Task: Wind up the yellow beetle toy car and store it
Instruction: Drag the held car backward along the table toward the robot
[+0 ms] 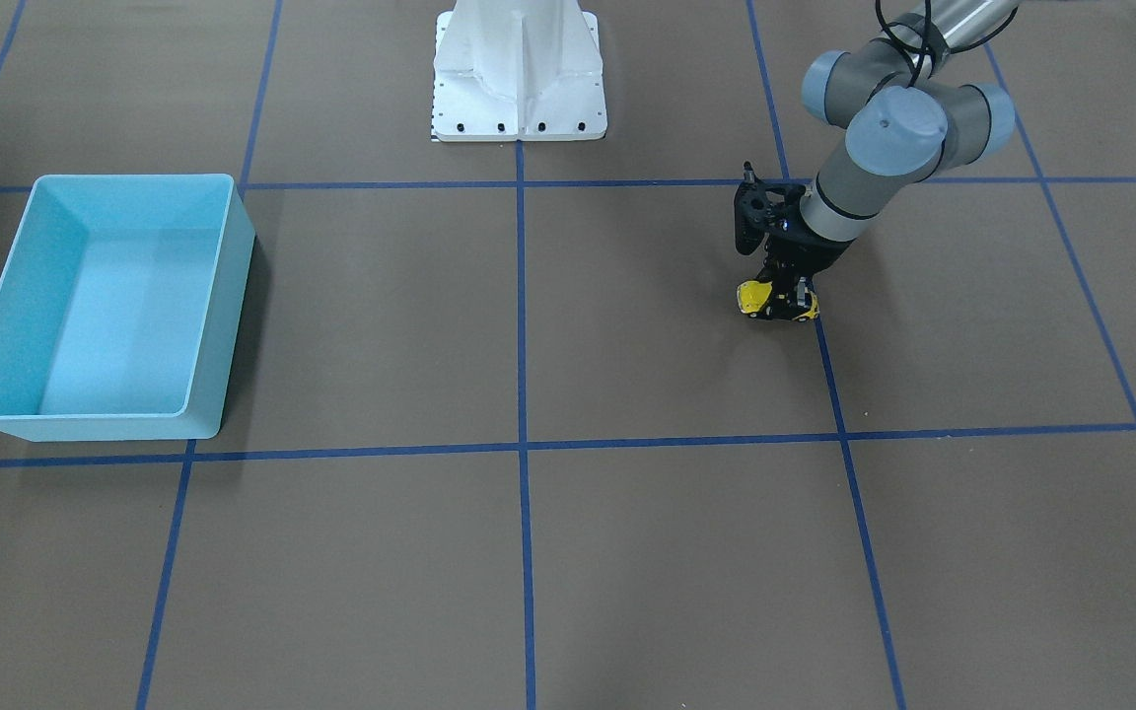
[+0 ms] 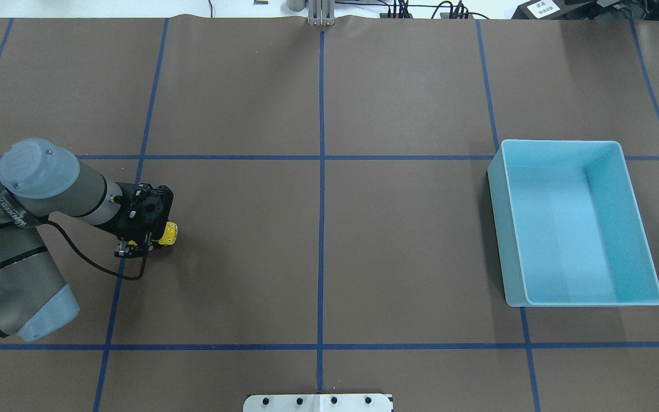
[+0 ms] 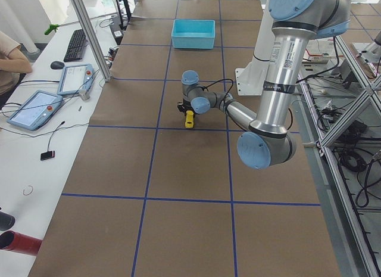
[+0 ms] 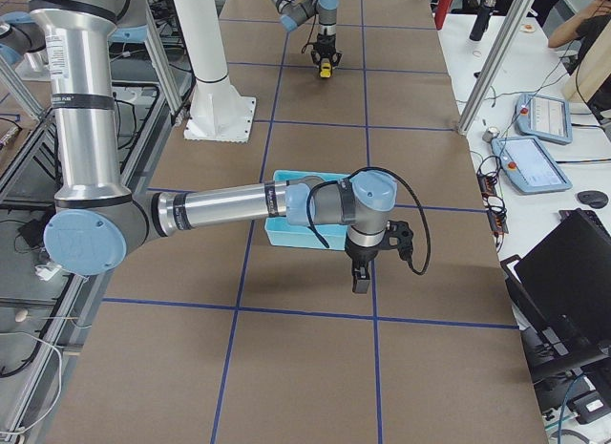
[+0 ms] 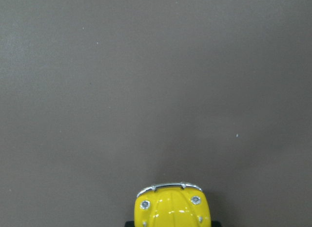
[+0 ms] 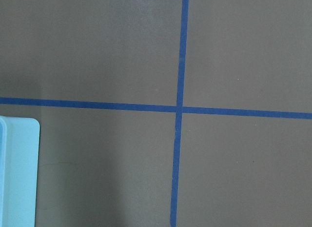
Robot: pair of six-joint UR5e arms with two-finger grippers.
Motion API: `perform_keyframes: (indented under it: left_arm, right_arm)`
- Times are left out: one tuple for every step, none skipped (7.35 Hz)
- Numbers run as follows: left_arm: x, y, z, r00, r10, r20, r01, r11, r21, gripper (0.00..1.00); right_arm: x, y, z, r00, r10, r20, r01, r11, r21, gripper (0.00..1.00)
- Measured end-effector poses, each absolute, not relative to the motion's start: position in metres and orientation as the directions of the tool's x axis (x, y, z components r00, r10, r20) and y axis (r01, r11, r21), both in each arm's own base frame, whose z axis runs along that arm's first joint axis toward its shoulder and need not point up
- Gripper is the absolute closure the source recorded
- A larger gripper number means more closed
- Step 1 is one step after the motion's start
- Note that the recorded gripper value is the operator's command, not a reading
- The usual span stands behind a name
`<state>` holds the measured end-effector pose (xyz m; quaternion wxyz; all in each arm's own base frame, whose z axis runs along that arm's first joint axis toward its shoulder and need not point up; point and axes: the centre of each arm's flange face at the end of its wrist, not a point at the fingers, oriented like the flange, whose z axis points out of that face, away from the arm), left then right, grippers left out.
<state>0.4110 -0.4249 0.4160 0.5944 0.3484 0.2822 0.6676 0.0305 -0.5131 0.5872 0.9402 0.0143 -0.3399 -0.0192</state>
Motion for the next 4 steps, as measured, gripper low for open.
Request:
perform_keyframes:
  left_arm:
    - [0.4092,-0.4236,0.4196,-0.05,0.99,0.133,-0.593,-0.136,0.793,0.67]
    - [0.4084,-0.4229,0.4218,-0.049,0.99,0.135,-0.591,-0.138,0.795,0.66]
    - [0.4078,-0.4224,0.4232,-0.05,0.99,0.134,-0.591,-0.138,0.795,0.67]
    - [0.4074,-0.4221,0.4244,-0.05,0.99,0.135,-0.59,-0.138,0.796,0.67]
  right_arm:
    - [0.0306,-0.5129,0.587,0.768,-0.046,0.638,0.026,0.999,0.04,0.0]
    - [0.0306,-0.5126,0.5869,0.768,-0.046,0.638,0.026,0.999,0.04,0.0]
    - [0.0306,-0.5125,0.587,0.768,-0.046,0.638,0.026,0.999,0.04,0.0]
    - [0.0306,-0.5125,0.587,0.768,-0.046,0.638,0.026,0.999,0.041,0.0]
